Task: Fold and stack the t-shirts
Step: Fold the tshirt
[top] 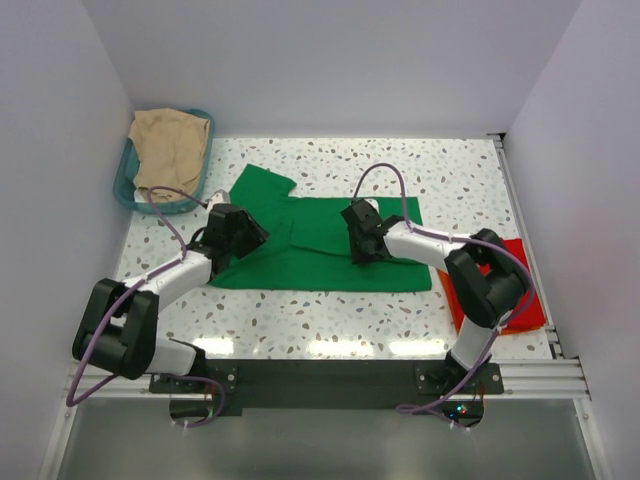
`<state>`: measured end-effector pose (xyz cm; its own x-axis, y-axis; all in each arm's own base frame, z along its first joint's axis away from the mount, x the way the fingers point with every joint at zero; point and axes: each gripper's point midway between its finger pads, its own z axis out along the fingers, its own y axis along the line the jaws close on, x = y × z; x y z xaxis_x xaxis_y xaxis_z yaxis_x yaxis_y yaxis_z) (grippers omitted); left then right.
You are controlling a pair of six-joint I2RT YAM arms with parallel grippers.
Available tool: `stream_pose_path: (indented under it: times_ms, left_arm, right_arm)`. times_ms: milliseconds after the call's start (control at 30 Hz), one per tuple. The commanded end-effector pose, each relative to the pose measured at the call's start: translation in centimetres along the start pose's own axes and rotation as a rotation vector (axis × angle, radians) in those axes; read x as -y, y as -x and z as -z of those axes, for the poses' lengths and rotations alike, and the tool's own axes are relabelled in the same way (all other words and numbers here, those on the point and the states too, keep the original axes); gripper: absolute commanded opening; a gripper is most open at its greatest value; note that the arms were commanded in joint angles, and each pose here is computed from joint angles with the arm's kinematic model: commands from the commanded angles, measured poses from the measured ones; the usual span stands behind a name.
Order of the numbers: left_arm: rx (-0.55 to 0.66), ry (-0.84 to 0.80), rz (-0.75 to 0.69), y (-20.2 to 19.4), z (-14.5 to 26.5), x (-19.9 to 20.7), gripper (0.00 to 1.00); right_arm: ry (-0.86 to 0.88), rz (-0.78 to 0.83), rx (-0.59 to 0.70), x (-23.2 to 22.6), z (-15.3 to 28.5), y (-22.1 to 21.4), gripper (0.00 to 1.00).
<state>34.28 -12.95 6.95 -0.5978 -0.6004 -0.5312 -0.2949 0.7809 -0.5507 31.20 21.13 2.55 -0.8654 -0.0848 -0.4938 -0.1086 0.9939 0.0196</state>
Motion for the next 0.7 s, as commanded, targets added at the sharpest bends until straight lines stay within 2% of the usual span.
stream_pose_path:
  times_ms: [0, 433, 500, 667]
  left_arm:
    - [0.034, -0.039, -0.009, 0.8, 0.1, 0.9, 0.54]
    - [0.026, -0.023, -0.019, 0.7, -0.1, 0.5, 0.54]
    - [0.029, -0.025, -0.017, 0.8, -0.1, 0.6, 0.54]
    - [0.066, -0.033, 0.002, 3.5, -0.3, 1.4, 0.57]
  right_arm:
    - [-0.040, -0.012, 0.033, 1.1, -0.3, 2.1, 0.33]
    - [-0.095, -0.047, 0.063, 3.4, -1.1, 6.0, 0.41]
    - [-0.094, -0.058, 0.066, 3.6, -1.2, 6.4, 0.44]
    - [-0.071, -0.121, 0.087, 4.7, -0.7, 8.4, 0.48]
